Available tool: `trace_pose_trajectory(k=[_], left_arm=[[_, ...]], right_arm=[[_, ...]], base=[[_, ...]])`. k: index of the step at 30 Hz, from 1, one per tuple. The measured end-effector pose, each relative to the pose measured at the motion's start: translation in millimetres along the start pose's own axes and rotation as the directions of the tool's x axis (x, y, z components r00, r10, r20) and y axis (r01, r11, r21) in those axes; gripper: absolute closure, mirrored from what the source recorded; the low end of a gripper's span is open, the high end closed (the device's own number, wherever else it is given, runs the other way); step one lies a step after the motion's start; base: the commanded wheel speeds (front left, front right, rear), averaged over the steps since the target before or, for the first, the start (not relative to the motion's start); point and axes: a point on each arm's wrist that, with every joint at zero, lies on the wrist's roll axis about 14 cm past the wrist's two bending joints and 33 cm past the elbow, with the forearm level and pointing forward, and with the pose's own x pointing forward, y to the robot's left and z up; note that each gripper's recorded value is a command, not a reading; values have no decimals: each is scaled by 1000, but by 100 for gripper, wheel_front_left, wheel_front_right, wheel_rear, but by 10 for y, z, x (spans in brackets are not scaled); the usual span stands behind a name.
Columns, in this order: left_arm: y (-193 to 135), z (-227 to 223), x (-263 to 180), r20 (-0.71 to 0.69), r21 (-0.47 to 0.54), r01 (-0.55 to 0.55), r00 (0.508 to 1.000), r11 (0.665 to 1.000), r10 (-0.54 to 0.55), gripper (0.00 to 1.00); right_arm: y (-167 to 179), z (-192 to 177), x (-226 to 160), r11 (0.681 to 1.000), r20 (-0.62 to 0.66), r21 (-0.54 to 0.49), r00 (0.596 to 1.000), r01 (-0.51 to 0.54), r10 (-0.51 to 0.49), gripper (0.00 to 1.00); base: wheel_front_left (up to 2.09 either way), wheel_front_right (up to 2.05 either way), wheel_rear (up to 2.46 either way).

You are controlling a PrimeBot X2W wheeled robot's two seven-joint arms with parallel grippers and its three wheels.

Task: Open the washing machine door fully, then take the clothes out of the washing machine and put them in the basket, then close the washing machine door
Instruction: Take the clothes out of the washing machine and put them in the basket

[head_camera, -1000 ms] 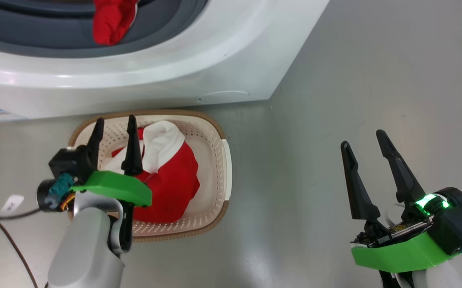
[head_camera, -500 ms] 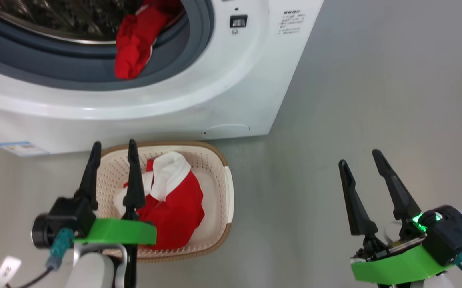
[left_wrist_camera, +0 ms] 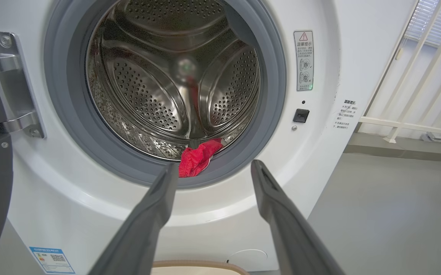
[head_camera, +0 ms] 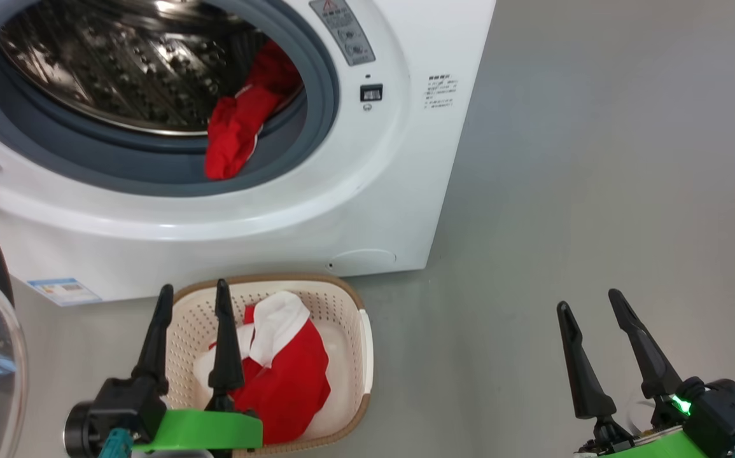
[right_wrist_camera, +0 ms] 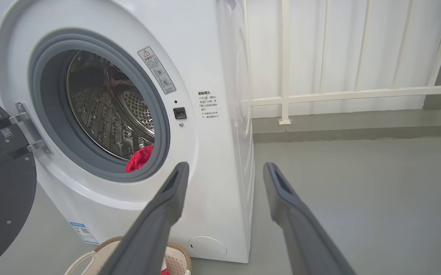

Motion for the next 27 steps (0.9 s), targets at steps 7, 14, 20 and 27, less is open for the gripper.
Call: trace_pose_trajectory(k=[7, 14, 20, 27], left_arm=[[-4, 143, -146, 31, -3, -31, 999, 1000, 31, 0], [-100, 251, -273, 46, -20, -22, 999, 1000, 23, 0], [-132, 311, -326, 51, -21, -12, 999, 1000, 14, 0], [-185, 297, -336, 44, -25, 7, 999, 1000, -6, 0]], right_arm=[[-46, 147, -116, 1000, 35, -9, 999, 19, -18, 0], [-64, 235, -206, 1000, 57, -7, 998, 29, -28, 0], [-47, 278, -252, 1000, 69, 2, 997, 27, -27, 0], [-65, 300, -270, 999, 76, 11, 996, 34, -35, 0]], base=[[0, 0, 0], [0, 0, 0], [0, 0, 0], [0, 0, 0]])
